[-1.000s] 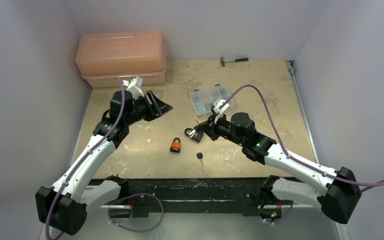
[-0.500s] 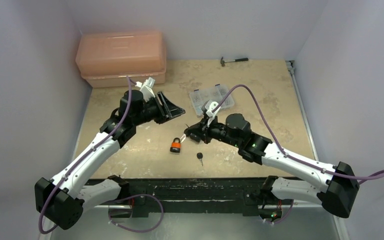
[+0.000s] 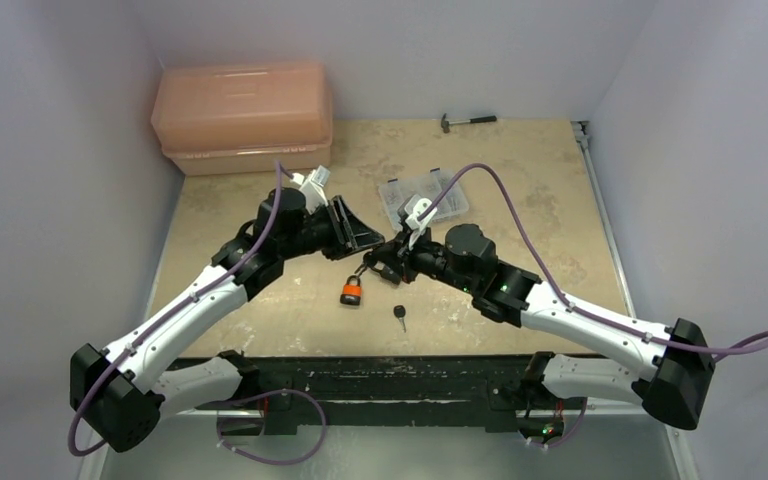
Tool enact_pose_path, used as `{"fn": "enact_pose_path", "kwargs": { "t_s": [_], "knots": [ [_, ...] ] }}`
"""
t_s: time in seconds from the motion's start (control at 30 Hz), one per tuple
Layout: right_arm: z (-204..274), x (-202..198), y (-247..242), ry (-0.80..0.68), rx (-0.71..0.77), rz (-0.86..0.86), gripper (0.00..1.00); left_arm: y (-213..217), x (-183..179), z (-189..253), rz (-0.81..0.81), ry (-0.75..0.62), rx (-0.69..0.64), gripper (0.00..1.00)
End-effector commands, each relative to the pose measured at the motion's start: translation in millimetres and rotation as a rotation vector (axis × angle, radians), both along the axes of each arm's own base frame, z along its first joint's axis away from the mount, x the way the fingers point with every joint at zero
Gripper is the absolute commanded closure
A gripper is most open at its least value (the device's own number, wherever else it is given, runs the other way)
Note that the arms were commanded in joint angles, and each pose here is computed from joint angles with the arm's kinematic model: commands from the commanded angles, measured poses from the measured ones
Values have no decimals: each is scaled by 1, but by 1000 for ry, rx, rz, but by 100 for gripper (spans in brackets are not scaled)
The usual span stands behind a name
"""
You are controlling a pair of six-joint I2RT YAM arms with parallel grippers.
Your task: Unlock with the key
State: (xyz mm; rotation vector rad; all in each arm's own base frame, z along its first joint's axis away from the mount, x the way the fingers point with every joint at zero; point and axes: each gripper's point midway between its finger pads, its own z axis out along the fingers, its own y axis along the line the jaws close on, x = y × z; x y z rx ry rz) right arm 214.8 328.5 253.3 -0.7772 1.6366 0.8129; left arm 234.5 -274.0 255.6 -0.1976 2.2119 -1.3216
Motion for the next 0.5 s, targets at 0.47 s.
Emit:
{"fn": "enact_pose_path", "kwargs": {
  "t_s": [0.47],
  "knots": [
    [27,5,-1,-38,31,-34,100,-3,7,0,36,-21,22,100]
  ]
}}
